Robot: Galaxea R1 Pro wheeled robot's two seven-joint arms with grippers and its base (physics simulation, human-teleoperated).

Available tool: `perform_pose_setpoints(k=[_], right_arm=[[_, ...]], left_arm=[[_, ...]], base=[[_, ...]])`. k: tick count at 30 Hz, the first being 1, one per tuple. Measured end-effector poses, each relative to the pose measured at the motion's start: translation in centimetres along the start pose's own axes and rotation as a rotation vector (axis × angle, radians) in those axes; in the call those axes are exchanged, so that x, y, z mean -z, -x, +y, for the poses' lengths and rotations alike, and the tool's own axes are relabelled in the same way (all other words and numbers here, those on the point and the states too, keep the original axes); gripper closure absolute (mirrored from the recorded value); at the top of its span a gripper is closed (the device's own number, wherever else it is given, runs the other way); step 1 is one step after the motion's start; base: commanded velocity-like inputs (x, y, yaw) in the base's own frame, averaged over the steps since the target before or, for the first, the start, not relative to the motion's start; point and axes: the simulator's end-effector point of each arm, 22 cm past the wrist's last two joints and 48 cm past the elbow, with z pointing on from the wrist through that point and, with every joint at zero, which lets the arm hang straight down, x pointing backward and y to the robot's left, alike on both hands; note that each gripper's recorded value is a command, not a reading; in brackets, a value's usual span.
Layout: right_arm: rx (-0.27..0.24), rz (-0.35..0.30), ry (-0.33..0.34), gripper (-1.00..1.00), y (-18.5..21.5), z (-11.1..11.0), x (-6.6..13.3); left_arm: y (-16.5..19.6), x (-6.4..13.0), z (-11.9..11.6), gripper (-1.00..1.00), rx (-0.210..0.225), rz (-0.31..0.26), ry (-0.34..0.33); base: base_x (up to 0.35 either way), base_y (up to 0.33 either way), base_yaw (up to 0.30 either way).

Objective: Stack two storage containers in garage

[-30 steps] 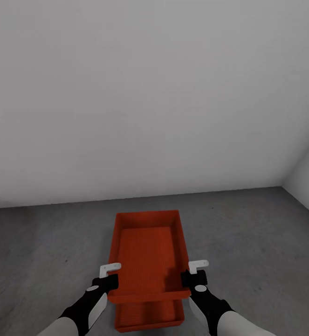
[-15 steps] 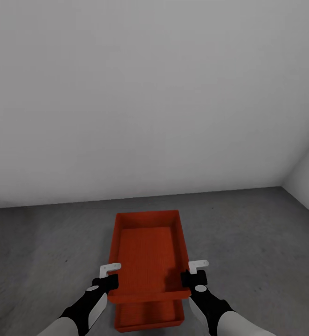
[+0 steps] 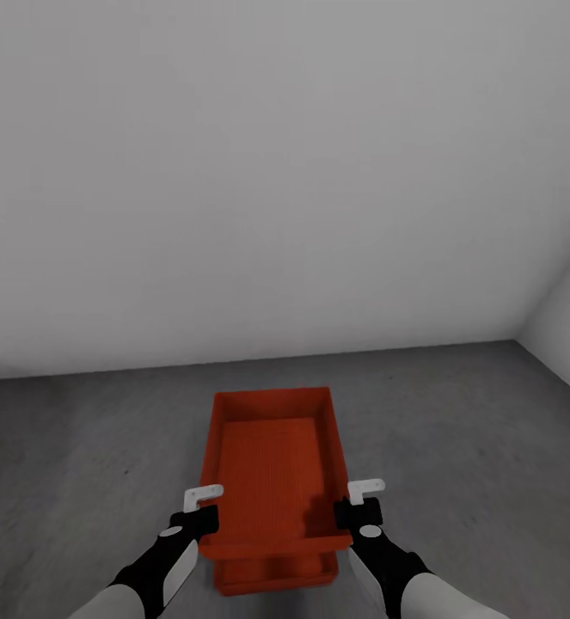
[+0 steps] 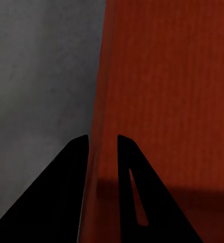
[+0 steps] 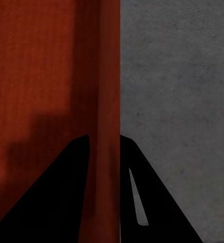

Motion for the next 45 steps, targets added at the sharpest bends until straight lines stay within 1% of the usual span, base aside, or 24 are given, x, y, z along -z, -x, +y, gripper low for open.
perform_pose_setpoints(k=[30, 45], right_arm=[[0.003, -0.001, 0.002, 1.00, 0.0, -0.2, 0.0], [-0.001, -0.001, 0.003, 1.00, -1.4, 0.1, -1.8]], left_arm=[[-0.1, 0.0, -0.2, 1.00, 0.000, -0.001, 0.000], [-1.2, -1.9, -0.1, 1.00, -0.002, -0.001, 0.001]], base=[[-0.007, 0.000, 0.000], [0.000, 0.000, 0.000]])
